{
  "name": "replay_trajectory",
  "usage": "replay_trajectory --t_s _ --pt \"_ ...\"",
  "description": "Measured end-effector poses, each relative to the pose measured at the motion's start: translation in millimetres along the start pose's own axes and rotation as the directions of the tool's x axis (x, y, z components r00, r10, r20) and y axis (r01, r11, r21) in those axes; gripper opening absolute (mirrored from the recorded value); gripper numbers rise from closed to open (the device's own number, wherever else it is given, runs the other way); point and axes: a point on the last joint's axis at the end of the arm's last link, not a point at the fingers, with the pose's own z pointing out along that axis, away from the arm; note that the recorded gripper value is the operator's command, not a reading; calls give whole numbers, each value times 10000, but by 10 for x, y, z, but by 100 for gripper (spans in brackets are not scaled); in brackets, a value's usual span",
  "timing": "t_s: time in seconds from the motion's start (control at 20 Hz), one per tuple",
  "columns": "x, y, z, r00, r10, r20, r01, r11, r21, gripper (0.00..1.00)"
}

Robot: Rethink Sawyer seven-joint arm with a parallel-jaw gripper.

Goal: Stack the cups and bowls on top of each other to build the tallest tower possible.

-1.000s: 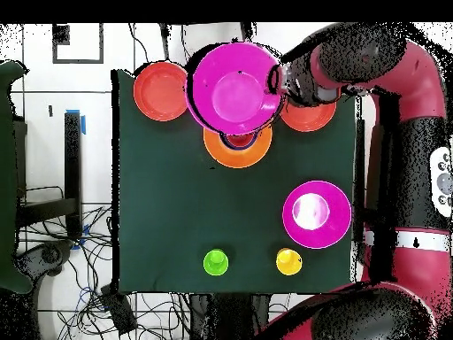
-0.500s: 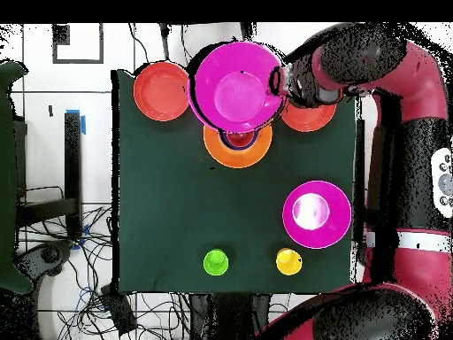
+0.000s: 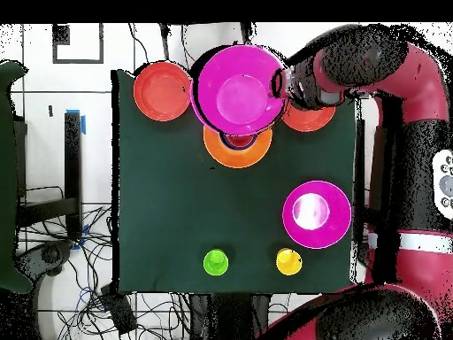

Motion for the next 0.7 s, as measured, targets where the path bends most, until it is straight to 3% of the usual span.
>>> replay_trajectory --t_s 0.2,0.7 --pt "57 -57 37 9999 34 -132 -33 10000 12 0" --pt "222 -308 136 9989 129 -458 -107 9988 474 0"
